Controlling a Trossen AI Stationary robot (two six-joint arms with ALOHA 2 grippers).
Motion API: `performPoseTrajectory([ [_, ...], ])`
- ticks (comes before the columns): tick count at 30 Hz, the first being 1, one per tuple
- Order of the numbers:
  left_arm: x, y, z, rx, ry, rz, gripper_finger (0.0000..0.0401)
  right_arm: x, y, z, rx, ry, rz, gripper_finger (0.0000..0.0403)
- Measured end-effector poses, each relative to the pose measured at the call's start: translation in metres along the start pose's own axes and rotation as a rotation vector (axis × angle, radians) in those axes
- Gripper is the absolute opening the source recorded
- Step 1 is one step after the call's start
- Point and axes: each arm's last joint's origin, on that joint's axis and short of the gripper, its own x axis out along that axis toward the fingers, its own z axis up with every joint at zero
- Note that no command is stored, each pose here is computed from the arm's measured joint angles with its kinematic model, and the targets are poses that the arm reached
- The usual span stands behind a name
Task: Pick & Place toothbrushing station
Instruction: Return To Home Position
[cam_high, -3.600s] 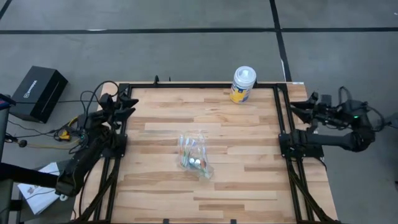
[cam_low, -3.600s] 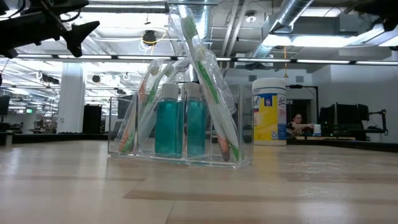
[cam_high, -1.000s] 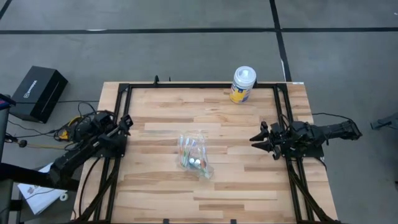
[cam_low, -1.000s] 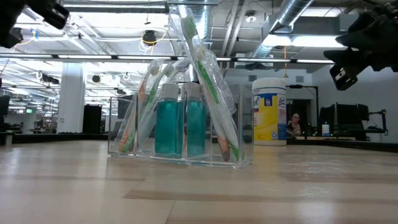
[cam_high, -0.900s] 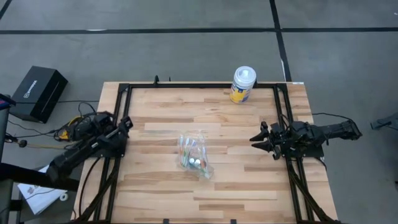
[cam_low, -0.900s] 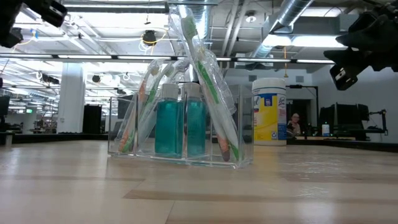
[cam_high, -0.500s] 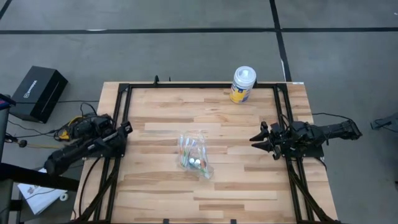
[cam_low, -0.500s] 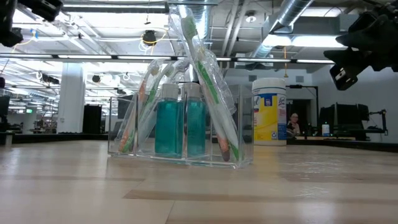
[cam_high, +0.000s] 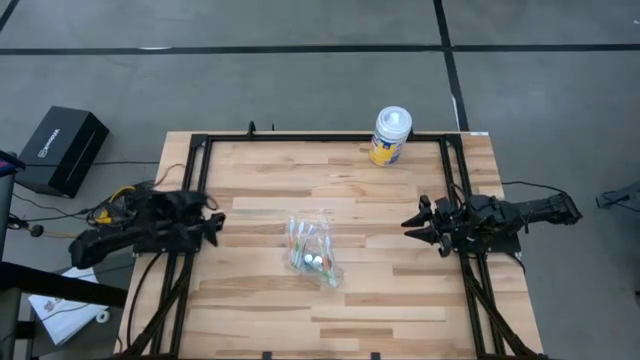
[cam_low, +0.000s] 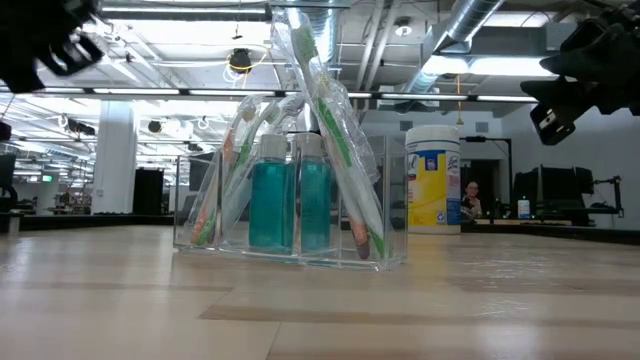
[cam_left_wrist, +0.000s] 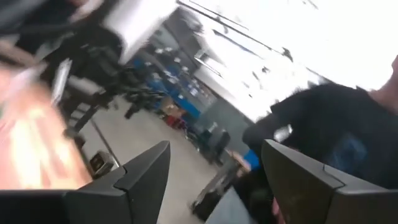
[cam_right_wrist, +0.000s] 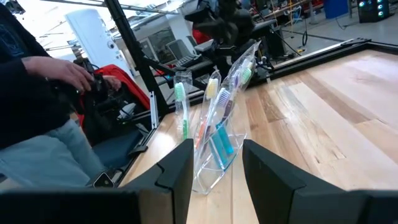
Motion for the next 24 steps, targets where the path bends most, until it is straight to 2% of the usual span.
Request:
performPoseTrajectory([
  [3, 0.002, 0.007, -0.003, -0.095, 0.008, 0.03, 0.0249, 0.0, 0.0, 0.0, 0.0, 0.0, 0.0, 0.0128],
  [8, 0.004, 0.005, -0.006, -0.108, 0.055, -0.014, 0.0249, 0.0, 0.0, 0.0, 0.0, 0.0, 0.0, 0.0128],
  [12, 0.006, 0.008, -0.007, -0.108, 0.03, 0.005, 0.0249, 0.0, 0.0, 0.0, 0.0, 0.001, 0.0, 0.0128],
  [14, 0.007, 0.011, -0.007, 0.016, -0.023, 0.04, 0.0248, 0.0, 0.0, 0.0, 0.0, 0.001, 0.0, 0.0128],
  [19, 0.012, 0.014, -0.005, 0.604, -0.241, 0.245, 0.0242, 0.0, 0.0, 0.0, 0.0, 0.001, 0.0, 0.0128],
  [21, 0.014, 0.014, -0.005, 0.722, -0.303, 0.328, 0.0242, 0.0, 0.0, 0.0, 0.0, 0.001, -0.001, 0.0128],
  [24, 0.015, 0.011, -0.004, 0.817, -0.37, 0.411, 0.0243, 0.0, 0.0, 0.0, 0.0, 0.001, -0.001, 0.0128],
])
